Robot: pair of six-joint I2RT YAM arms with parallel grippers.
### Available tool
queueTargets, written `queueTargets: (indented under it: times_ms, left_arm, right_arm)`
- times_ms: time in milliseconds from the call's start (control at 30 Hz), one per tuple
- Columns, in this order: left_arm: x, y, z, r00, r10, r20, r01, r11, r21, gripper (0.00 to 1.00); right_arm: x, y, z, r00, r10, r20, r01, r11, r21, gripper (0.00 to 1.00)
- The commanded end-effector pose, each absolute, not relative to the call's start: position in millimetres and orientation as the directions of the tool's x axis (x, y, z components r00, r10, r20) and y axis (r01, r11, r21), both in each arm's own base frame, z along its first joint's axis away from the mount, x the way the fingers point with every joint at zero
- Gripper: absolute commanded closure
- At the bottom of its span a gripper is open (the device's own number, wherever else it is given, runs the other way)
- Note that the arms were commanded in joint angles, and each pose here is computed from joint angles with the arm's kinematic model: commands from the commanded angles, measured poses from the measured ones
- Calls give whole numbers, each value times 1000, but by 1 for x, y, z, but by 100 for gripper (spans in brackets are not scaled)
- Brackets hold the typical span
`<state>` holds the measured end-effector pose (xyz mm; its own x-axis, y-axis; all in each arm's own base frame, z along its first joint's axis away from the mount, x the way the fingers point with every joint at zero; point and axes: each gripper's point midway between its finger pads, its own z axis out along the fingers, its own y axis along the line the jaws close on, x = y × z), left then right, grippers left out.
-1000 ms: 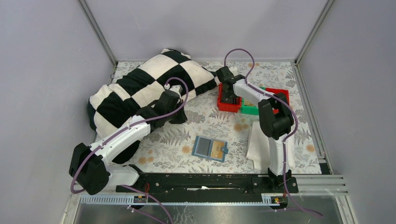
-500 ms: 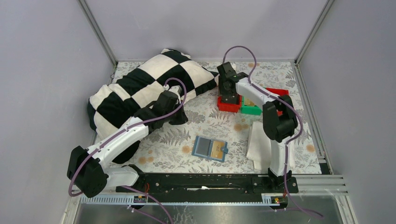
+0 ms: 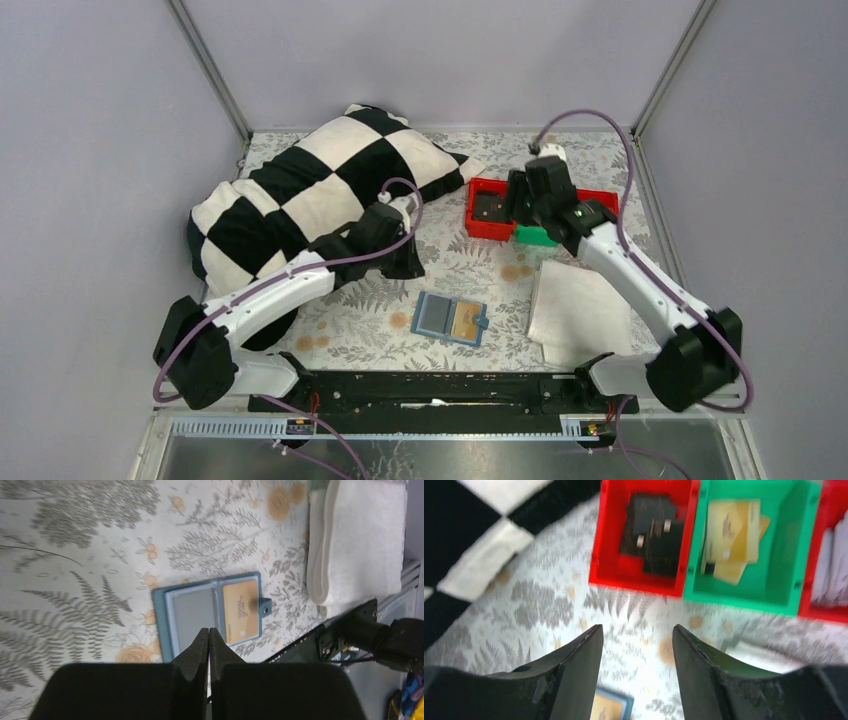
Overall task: Take the credit cards out of the card holder
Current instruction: Remove the credit card from the card holder.
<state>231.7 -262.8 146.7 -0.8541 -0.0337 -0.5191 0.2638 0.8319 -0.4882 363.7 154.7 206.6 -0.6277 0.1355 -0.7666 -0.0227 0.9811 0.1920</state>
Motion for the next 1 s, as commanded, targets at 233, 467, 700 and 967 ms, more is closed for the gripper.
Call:
queueTargets:
  times_ms: [233, 467, 700, 967]
  left_arm:
    - [202, -314, 124, -889, 12, -457, 310, 751, -583, 94]
    - [194, -323, 105, -911, 18, -411, 289, 739, -609, 94]
    - [191, -323, 87, -933, -14, -360, 230, 746, -625, 93]
    - [187, -323, 68, -951, -22, -308, 183, 763, -620, 93]
  right_arm:
    - [242, 179, 122, -839, 314, -444, 32, 844, 536, 40]
    - [207, 215, 88, -895, 333, -296, 60, 749, 659, 43]
    - [191, 244, 79, -918, 277, -283, 23, 750, 661, 48]
    - [187, 261, 69, -933, 251, -258, 9, 734, 679, 49]
